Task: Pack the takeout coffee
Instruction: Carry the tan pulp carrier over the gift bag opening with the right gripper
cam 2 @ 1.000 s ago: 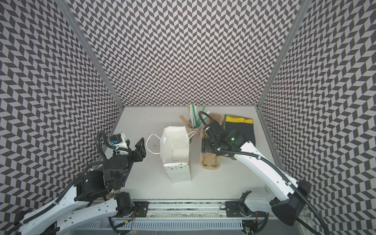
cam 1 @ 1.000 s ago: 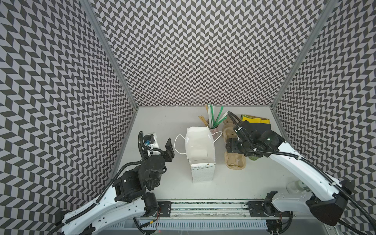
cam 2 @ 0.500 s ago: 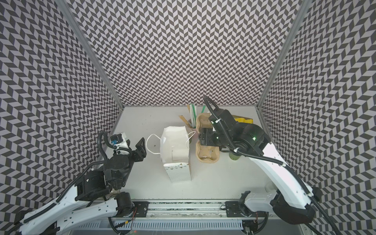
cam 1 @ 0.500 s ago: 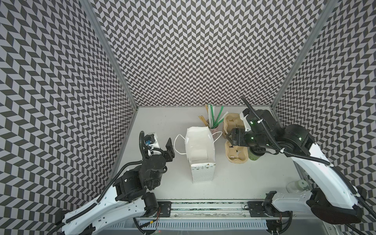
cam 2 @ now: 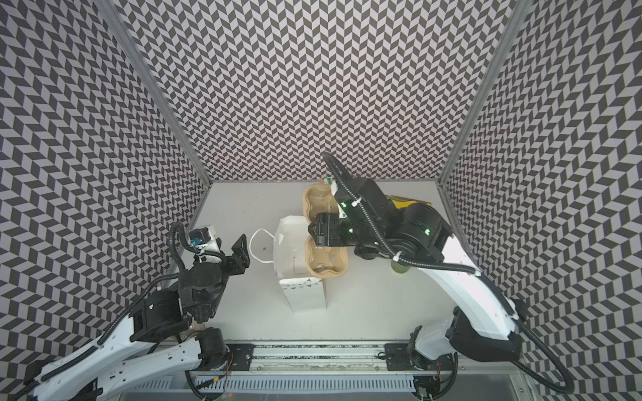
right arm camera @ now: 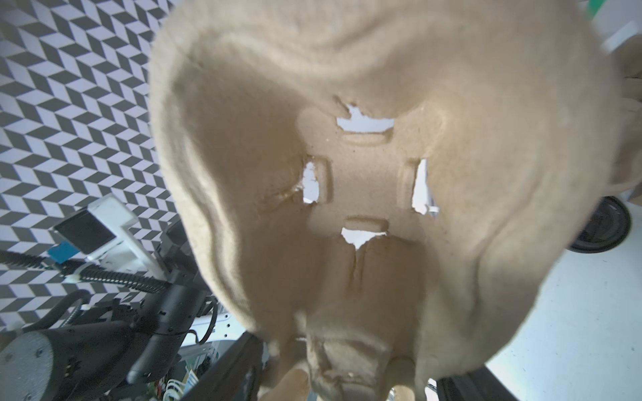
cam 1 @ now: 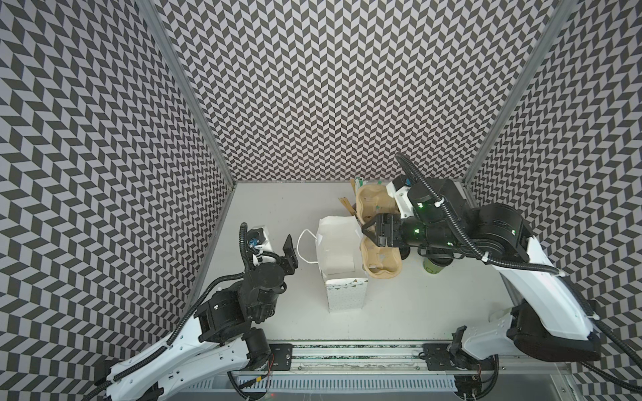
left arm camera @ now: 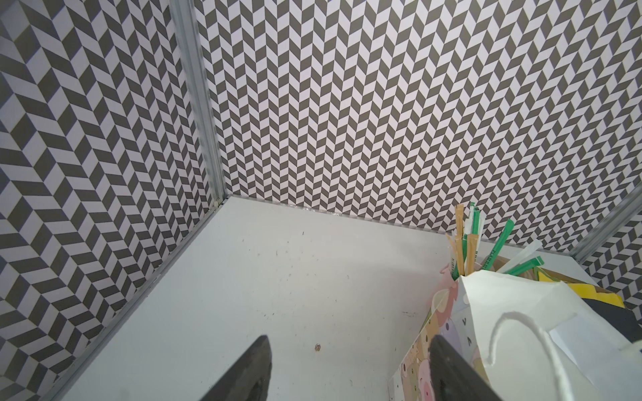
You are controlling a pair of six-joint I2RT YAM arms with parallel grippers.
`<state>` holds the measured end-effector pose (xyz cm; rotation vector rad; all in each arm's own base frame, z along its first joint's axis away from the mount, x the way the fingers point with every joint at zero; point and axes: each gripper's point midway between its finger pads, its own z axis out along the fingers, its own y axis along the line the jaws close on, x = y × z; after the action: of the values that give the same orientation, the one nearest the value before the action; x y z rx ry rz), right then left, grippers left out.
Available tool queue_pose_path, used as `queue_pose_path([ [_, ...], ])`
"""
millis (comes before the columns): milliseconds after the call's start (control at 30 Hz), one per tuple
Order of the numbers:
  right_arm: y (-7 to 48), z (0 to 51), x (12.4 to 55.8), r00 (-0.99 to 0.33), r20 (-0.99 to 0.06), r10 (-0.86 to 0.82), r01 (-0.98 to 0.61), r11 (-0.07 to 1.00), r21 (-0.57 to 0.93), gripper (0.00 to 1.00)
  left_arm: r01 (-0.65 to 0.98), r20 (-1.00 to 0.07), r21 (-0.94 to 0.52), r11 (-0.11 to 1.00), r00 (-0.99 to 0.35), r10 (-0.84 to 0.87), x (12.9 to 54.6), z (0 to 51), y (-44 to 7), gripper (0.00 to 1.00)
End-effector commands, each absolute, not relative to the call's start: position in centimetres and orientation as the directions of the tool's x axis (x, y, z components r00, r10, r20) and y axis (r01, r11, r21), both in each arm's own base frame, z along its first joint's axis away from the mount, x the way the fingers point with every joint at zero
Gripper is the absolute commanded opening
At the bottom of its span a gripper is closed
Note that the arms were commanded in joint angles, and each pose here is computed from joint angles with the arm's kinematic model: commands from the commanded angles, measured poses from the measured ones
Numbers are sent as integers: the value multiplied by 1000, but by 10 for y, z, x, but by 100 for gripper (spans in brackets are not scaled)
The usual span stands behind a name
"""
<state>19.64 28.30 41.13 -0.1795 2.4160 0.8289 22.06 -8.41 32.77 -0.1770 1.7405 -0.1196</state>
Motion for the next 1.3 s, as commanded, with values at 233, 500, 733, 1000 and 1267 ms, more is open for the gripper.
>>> queue_pose_path([
  [233, 328, 391, 204, -858, -513, 31, -281, 808, 518, 73, -64, -970, -159, 985, -178, -168, 223, 321, -83, 72],
  [500, 348, 366, 216, -872, -490, -7, -274, 836, 476, 72, -61, -969, -166, 984, -177, -174, 222, 322, -82, 72],
  [733, 354, 356, 235, -863, -506, 0, -257, 861, 439, 72, -56, -968, -162, 985, -184, -170, 222, 320, -83, 72],
  [1000, 353, 335, 258, -854, -520, -8, -233, 900, 369, 72, -56, -968, -160, 986, -185, -168, 221, 319, -83, 72],
  [1267, 344, 328, 271, -837, -547, -10, -214, 926, 311, 72, -57, -969, -155, 986, -188, -163, 222, 318, -83, 72],
])
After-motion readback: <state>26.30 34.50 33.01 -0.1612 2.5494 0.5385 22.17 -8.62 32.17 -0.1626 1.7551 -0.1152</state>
